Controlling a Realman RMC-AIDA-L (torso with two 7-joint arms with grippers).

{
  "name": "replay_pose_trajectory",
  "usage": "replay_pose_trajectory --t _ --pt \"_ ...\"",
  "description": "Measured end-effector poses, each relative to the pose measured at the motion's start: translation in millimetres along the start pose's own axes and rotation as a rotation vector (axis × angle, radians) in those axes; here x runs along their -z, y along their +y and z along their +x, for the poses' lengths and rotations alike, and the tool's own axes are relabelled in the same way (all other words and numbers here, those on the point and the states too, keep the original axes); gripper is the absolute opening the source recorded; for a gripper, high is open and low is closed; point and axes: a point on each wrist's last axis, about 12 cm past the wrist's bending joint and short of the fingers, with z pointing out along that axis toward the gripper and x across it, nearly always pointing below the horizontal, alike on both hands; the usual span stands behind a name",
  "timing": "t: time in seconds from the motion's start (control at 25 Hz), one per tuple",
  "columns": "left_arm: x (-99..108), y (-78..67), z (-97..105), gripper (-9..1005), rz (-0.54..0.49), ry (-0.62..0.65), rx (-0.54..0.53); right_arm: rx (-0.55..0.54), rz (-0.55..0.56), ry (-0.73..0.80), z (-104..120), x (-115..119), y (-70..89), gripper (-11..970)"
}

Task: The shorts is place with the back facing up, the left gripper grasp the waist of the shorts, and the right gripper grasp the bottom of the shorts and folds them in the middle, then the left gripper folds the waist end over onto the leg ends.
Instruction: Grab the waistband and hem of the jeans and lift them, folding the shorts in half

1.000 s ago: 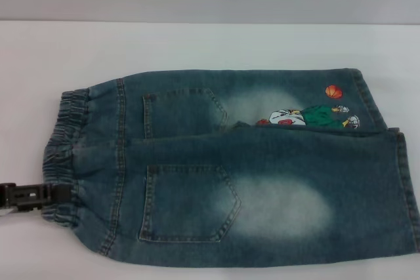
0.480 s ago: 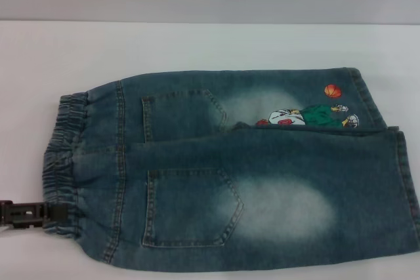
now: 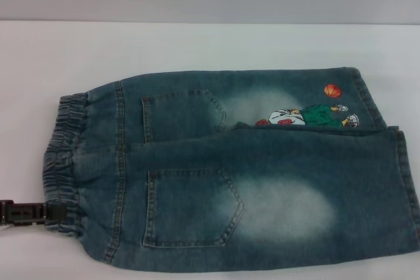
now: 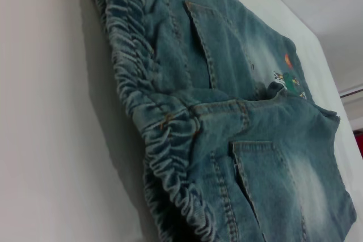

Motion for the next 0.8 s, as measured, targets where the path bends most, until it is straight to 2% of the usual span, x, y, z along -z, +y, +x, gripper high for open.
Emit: replay_pose_trajectory --t 0.32,0.8 --pt "-0.5 0.9 2.0 457 -0.005 0.002 -0.033 0.0 0.005 0.004 1.3 2.3 -1.2 552" --pt "-4.9 1.0 3.5 183 -0.002 -0.007 -0.034 -0.004 0.016 0.0 0.6 2.2 -3.0 552"
